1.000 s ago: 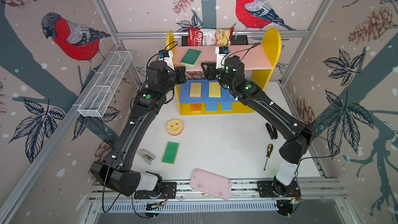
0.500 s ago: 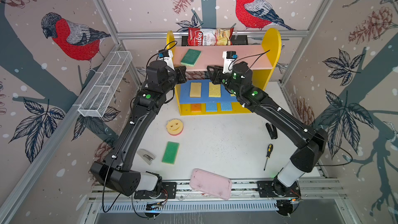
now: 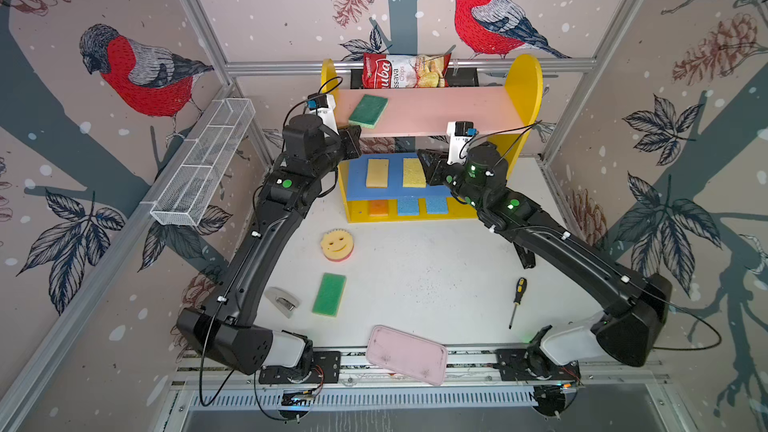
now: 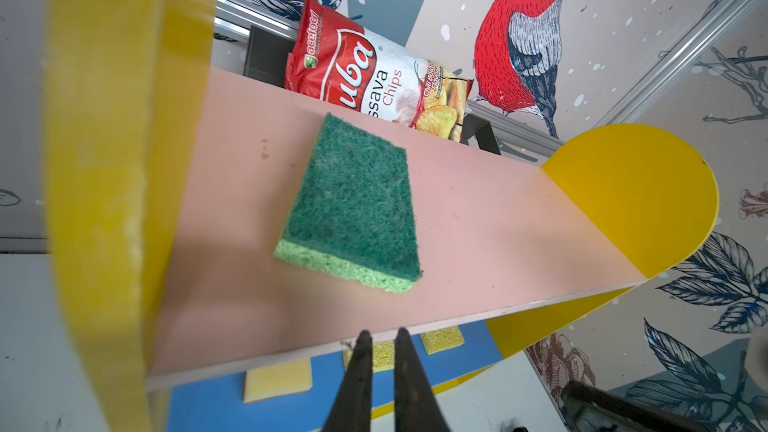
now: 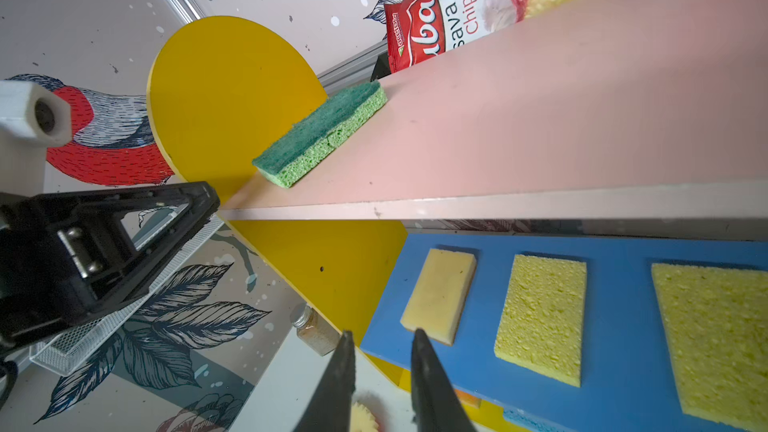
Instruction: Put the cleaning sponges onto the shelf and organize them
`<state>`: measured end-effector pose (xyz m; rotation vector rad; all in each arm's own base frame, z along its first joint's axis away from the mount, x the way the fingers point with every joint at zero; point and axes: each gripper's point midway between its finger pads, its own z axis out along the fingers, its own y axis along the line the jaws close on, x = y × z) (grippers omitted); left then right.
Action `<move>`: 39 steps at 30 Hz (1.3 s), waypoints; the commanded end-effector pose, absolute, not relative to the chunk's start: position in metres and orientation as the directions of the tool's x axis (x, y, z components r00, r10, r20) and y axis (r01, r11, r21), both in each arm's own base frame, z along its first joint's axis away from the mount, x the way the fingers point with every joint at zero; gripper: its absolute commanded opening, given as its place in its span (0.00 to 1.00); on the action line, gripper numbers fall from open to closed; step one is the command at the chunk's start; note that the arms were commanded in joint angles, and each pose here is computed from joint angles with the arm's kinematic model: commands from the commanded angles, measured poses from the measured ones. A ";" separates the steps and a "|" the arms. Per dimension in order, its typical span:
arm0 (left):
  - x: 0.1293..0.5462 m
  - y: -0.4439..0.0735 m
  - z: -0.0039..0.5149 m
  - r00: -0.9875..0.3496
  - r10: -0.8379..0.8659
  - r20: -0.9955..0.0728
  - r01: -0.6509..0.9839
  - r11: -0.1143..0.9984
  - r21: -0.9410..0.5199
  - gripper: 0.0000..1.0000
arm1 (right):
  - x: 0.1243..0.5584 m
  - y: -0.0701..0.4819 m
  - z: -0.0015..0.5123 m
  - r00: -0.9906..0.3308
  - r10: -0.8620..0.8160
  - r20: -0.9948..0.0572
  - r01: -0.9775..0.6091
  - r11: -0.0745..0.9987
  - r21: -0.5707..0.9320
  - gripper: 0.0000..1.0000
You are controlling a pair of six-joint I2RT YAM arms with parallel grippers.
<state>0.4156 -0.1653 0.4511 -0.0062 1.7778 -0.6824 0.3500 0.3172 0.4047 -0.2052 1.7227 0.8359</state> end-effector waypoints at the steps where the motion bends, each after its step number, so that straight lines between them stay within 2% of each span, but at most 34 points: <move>1: 0.420 -0.174 0.465 -0.307 -0.377 -0.874 0.383 0.791 -0.476 0.12 | 0.346 0.309 0.419 -0.298 0.338 -0.893 -0.534 0.716 0.449 0.24; 19: 0.452 -0.209 0.455 -0.349 -0.384 -0.855 0.395 0.767 -0.505 0.08 | 0.344 0.284 0.416 -0.275 0.347 -0.897 -0.523 0.729 0.443 0.23; 25: 0.450 -0.214 0.457 -0.352 -0.381 -0.855 0.394 0.768 -0.504 0.08 | 0.346 0.275 0.414 -0.278 0.357 -0.892 -0.518 0.726 0.452 0.22; 33: 0.409 -0.193 0.495 -0.276 -0.396 -0.876 0.406 0.778 -0.480 0.08 | 0.338 0.268 0.402 -0.297 0.346 -0.890 -0.498 0.739 0.454 0.22; 36: 0.382 -0.168 0.510 -0.196 -0.413 -0.889 0.377 0.805 -0.458 0.17 | 0.328 0.261 0.395 -0.296 0.344 -0.891 -0.476 0.756 0.450 0.23; 39: 0.354 -0.141 0.514 -0.126 -0.422 -0.898 0.324 0.838 -0.439 0.21 | 0.320 0.264 0.378 -0.314 0.323 -0.893 -0.458 0.772 0.440 0.24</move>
